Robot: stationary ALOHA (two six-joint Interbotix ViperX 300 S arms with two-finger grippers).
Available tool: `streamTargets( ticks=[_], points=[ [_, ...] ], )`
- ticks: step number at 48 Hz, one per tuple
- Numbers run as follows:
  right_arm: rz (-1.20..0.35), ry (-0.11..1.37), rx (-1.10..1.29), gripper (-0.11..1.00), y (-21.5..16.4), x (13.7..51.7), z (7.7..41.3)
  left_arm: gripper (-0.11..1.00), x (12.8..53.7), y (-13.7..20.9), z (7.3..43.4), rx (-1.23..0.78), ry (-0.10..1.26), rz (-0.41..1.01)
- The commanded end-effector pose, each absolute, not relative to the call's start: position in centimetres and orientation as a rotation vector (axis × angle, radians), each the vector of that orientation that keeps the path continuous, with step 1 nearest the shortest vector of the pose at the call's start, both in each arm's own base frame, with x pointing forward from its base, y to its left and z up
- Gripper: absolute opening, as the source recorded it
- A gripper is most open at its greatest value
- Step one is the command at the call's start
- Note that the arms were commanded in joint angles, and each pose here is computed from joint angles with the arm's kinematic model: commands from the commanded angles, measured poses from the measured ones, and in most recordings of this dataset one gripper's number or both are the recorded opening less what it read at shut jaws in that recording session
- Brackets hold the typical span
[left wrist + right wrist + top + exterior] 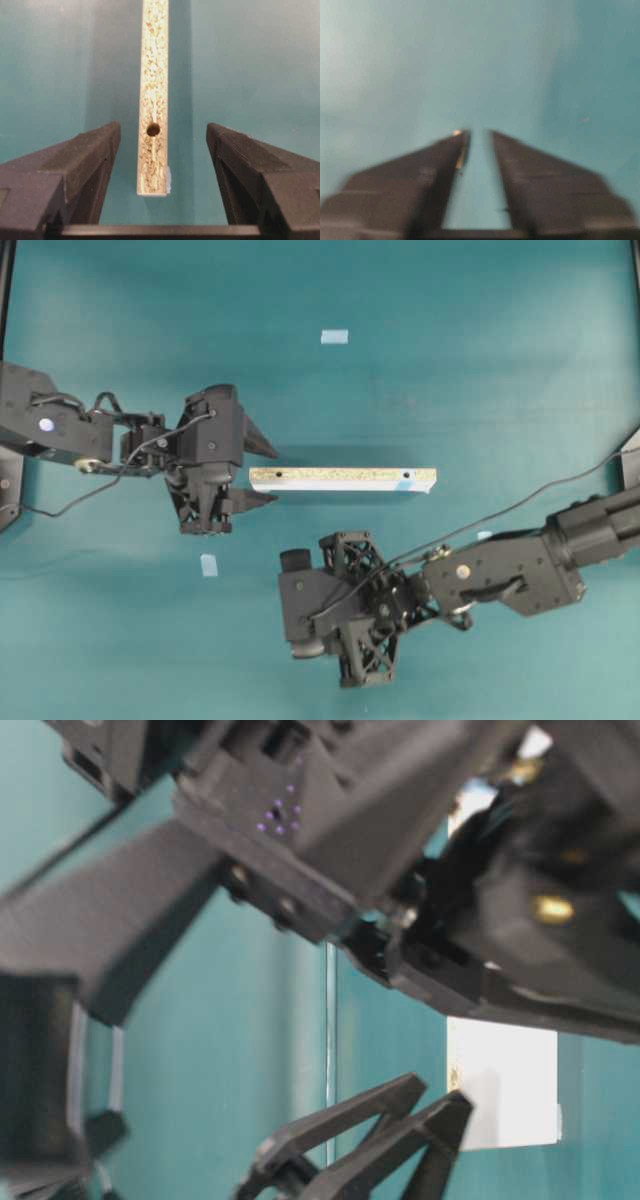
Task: Move the wooden board into place and insert the rod into its hole.
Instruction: 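Move the right gripper over the wooden dowel and lower it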
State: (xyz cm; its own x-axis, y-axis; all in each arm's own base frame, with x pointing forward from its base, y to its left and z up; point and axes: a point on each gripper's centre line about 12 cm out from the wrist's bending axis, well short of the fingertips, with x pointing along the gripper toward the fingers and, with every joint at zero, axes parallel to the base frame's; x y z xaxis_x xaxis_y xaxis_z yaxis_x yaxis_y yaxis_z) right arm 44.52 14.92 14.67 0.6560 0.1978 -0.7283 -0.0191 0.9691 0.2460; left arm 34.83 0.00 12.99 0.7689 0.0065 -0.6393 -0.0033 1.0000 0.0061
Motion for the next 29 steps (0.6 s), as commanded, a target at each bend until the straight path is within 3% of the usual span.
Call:
streamTargets(
  ticks=[1,5,8,29],
  points=[
    [0.13,0.827,0.238,0.6,15.5,45.1,16.3,0.69,35.3,0.0,12.8,0.008,0.674,0.005],
    [0.119,0.846,0.242,0.82,15.6,45.2,16.1,0.69,35.4,0.0,11.7,0.009,0.688,0.007],
    [0.114,0.856,0.246,0.92,15.7,45.3,16.0,0.69,35.5,0.1,10.9,0.01,0.695,0.01],
    [0.114,0.846,0.254,0.91,16.3,46.8,16.0,0.69,35.6,0.6,9.7,0.006,0.7,0.025]
  ],
)
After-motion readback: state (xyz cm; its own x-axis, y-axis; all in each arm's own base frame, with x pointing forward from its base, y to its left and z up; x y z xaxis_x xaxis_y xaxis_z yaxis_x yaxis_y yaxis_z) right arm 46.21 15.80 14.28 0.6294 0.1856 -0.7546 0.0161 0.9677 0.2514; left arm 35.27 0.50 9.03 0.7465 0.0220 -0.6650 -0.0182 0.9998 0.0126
